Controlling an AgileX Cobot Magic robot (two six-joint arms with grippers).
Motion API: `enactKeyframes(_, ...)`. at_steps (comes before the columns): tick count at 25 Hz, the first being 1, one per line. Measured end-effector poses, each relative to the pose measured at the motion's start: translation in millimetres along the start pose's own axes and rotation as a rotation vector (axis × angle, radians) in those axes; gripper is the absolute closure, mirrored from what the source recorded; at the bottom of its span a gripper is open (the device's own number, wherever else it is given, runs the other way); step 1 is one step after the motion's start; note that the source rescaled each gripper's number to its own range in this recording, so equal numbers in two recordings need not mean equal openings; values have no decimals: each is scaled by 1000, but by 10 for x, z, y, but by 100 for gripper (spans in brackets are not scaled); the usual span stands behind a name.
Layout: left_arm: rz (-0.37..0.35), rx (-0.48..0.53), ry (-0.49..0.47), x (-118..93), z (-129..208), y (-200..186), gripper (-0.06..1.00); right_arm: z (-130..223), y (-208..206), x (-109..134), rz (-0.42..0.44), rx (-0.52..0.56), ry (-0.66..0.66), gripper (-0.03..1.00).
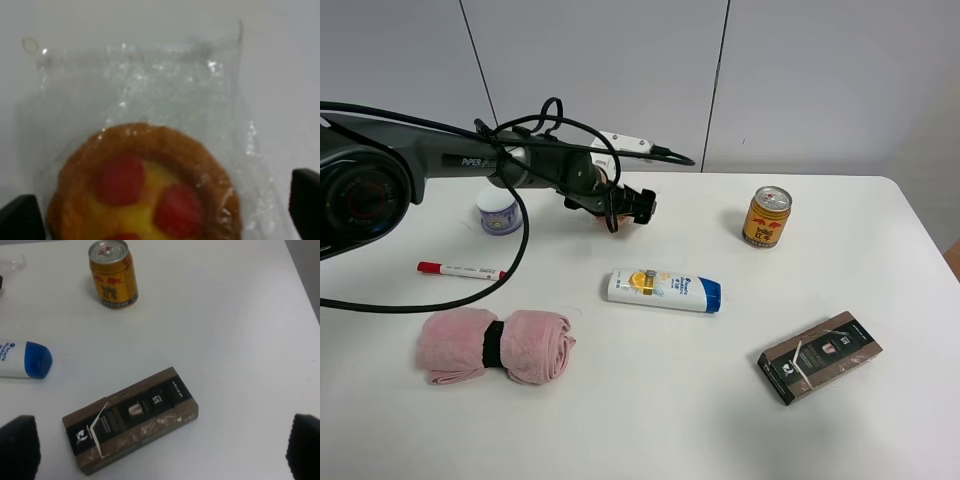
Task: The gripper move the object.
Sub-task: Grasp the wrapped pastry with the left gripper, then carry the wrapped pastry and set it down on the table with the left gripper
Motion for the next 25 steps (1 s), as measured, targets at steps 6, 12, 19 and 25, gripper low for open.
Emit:
enactKeyframes(6, -13, 8, -13, 87, 19, 38, -4, 0, 0, 0, 0, 0, 0, -3)
enactKeyframes(12, -13, 8, -13, 87, 19, 38, 54, 0, 0, 0, 0, 0, 0, -3)
enactKeyframes(19, -17, 26, -13, 89, 30, 28, 94, 0, 0, 0, 0, 0, 0, -3)
enactKeyframes(25, -9, 14, -5, -3, -214, -342, 94, 0, 0, 0, 0, 0, 0, -3)
Point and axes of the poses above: a point on each arm's last joint axis where the gripper is mounted, y pointing out along that axis toward the gripper, x along the wrist's bending axis when the last joint is at zero, z = x × y, the point moved 1 cm from there along y, pointing out along that axis toward the gripper, and after that the axes turned 4 degrees about -y, right-handed, at the moved point
